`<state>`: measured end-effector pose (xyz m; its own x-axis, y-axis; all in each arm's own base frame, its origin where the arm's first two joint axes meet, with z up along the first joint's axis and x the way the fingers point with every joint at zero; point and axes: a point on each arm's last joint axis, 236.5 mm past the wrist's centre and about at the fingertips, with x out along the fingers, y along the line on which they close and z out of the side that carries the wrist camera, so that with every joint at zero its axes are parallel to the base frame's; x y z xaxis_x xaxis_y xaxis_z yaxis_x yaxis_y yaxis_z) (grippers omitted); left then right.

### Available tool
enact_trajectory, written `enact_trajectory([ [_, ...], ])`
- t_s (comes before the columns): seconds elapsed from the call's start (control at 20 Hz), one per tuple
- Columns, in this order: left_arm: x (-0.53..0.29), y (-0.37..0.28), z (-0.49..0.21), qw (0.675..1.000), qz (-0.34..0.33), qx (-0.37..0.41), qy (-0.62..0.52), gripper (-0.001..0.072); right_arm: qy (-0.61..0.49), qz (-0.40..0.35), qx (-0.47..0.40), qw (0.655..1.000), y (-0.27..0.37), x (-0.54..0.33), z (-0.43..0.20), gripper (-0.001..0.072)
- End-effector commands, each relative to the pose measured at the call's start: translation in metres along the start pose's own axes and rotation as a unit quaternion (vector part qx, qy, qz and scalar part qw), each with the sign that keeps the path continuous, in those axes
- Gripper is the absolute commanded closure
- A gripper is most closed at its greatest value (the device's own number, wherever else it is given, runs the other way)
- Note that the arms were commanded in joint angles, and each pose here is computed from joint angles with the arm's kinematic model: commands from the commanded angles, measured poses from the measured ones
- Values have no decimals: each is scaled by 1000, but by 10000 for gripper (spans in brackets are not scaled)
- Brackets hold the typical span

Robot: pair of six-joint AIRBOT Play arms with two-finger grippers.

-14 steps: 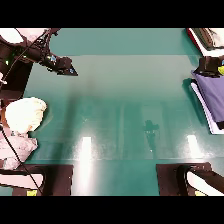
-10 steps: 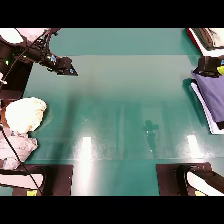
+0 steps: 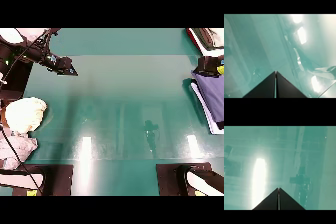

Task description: Fold the shirts.

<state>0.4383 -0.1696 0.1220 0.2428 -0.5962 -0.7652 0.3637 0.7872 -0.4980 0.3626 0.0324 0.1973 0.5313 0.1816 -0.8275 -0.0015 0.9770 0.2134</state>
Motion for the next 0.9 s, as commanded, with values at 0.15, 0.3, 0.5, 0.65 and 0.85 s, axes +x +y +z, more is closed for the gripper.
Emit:
enact_trajectory([
  [0.15,-1,-5,0,1000,-10,-3,0,680,5,0,0,1000,0,0,-2,695],
  [0.3,-14,7,-20,999,20,-13,46,682,5,0,-1,1000,0,0,-2,695],
  [0.5,-106,73,-37,963,265,-9,34,682,5,0,-17,1000,0,0,-2,695],
  [0.65,-148,92,-69,943,329,-36,37,269,-10,1,-17,1000,0,0,5,696],
  [0.85,-118,144,-133,930,335,-115,94,35,-18,1,-17,1000,1,0,8,696],
])
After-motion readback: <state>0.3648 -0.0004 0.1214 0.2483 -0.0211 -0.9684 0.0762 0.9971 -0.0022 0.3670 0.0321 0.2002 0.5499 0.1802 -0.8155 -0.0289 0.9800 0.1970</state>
